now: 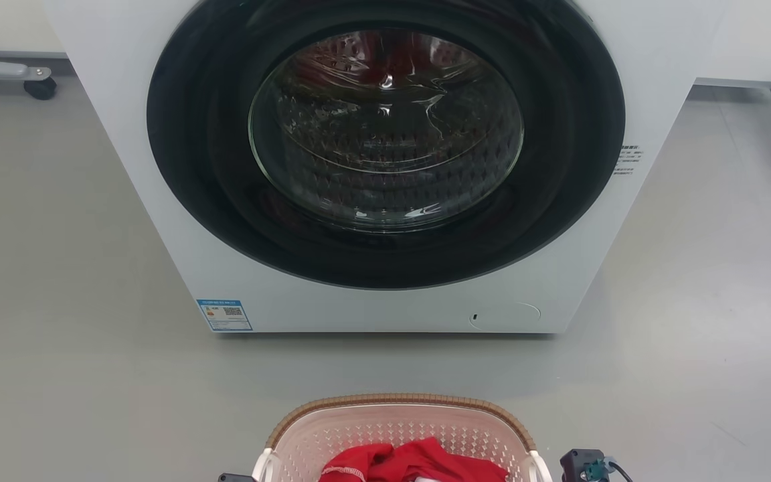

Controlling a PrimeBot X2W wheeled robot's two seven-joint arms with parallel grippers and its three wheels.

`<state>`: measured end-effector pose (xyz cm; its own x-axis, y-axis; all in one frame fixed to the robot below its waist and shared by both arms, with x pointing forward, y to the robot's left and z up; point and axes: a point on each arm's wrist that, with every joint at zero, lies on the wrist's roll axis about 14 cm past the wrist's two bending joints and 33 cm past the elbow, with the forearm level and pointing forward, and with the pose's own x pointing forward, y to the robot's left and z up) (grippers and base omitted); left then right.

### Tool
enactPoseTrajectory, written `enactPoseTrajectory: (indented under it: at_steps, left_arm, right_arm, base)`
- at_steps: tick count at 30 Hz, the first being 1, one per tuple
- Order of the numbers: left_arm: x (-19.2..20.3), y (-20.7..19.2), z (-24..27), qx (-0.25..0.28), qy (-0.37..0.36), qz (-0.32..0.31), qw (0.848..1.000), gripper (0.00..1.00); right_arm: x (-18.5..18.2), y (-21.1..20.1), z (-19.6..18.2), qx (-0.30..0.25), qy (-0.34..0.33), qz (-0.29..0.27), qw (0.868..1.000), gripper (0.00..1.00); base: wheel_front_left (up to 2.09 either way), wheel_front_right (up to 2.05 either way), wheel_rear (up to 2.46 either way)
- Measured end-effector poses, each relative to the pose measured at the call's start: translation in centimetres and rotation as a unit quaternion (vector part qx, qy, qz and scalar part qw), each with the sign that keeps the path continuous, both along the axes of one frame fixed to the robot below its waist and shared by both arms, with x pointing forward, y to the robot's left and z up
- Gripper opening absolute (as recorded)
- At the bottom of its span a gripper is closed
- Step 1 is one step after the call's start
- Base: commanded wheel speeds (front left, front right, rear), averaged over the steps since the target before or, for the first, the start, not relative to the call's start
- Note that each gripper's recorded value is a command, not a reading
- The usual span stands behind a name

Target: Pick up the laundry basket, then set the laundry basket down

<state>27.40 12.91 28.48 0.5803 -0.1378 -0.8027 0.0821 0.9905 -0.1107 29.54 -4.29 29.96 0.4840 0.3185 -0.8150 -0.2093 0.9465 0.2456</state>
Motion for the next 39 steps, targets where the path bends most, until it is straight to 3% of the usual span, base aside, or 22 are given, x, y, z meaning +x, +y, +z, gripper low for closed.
enactPoseTrajectory:
  at_steps: [39]
  left_arm:
    - [-0.14, -0.19, -0.62, -0.004, 0.015, 0.005, 1.000, 0.00]
  right_arm:
    - [0.61, 0.14, -0.44, 0.001, 0.014, -0.002, 1.000, 0.00]
  base:
    - [0.00, 0.00, 0.00]
